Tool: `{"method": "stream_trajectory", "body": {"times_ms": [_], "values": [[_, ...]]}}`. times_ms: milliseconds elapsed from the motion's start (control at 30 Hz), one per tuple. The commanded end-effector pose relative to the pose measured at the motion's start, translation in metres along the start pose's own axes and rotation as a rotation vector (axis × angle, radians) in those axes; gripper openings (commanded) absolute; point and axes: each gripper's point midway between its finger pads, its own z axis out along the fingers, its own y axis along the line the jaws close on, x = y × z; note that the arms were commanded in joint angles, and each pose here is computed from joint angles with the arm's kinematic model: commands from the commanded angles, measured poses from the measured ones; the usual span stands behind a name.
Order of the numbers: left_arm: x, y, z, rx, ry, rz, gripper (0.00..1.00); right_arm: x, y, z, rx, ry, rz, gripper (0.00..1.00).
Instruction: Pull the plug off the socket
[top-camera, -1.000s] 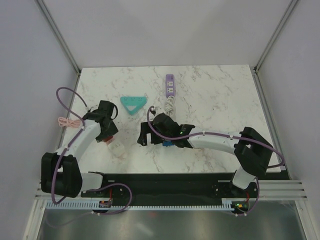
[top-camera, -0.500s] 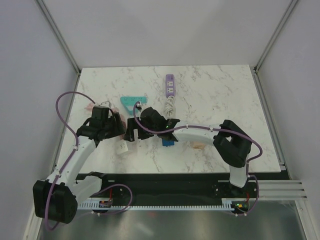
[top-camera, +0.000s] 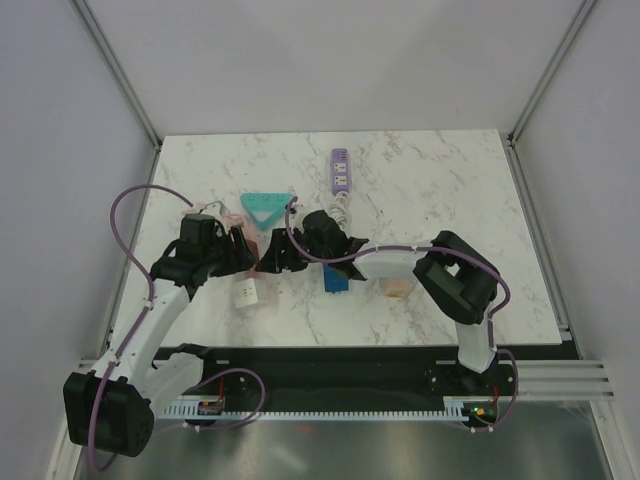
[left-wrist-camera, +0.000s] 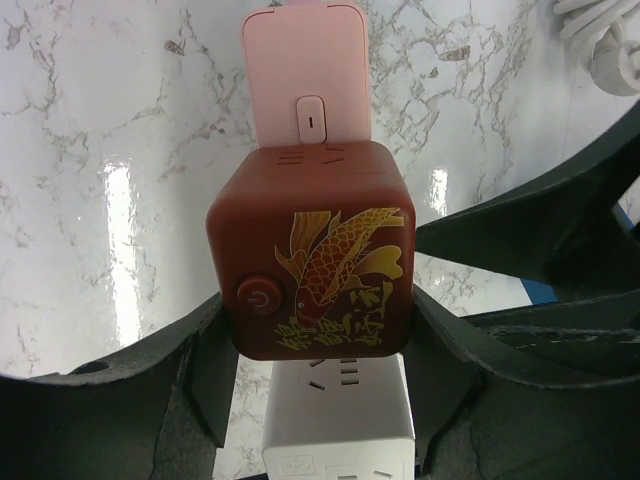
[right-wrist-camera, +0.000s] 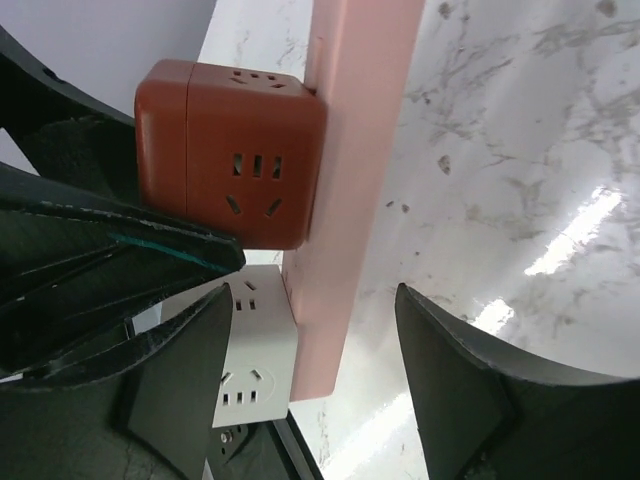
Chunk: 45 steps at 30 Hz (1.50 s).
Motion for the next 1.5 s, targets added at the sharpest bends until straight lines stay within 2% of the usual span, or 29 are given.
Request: {"method": "stream_trajectory", "body": {"times_ms": [0,367,433,500,533,600,633,667,933,1000,1467], "values": [[-0.033,-0.024,-0.011,0.113,-0.134,0.065,0.02,-0.002,0.022,0.013,-0.136,-0.018,0.007,0.73],[-0.035,-0.033,-0.015,0.169,-0.152,0.074,0.02,0.006,0.004,0.028,-0.123,-0.028,0.013,0.69],[-0.035,-0.034,-0.015,0.180,-0.151,0.069,0.02,0.001,0.008,0.033,-0.142,-0.041,0.028,0.65],[-0.035,-0.033,-0.015,0.178,-0.152,0.067,0.02,0.000,0.003,0.040,-0.134,-0.055,0.076,0.52],[-0.036,-0.033,-0.016,0.179,-0.157,0.068,0.02,0.001,-0.002,0.043,-0.119,-0.063,0.096,0.34],[-0.037,-0.032,-0.018,0.175,-0.165,0.069,0.02,0.004,-0.008,0.049,-0.112,-0.072,0.156,0.21],[-0.039,-0.030,-0.019,0.165,-0.176,0.069,0.02,0.003,-0.005,0.051,-0.129,-0.089,0.166,0.07],[-0.040,-0.029,-0.020,0.157,-0.185,0.070,0.02,0.003,-0.011,0.054,-0.103,-0.105,0.195,0.00],[-0.060,-0.015,-0.044,0.070,-0.325,0.057,0.02,0.021,-0.055,0.077,0.192,-0.060,0.234,0.00],[-0.061,-0.014,-0.045,0.061,-0.337,0.053,0.02,0.024,-0.062,0.081,0.215,-0.064,0.270,0.00],[-0.056,-0.021,-0.038,0.119,-0.305,0.037,0.02,0.048,-0.067,0.083,0.075,-0.036,0.297,0.00]]}}
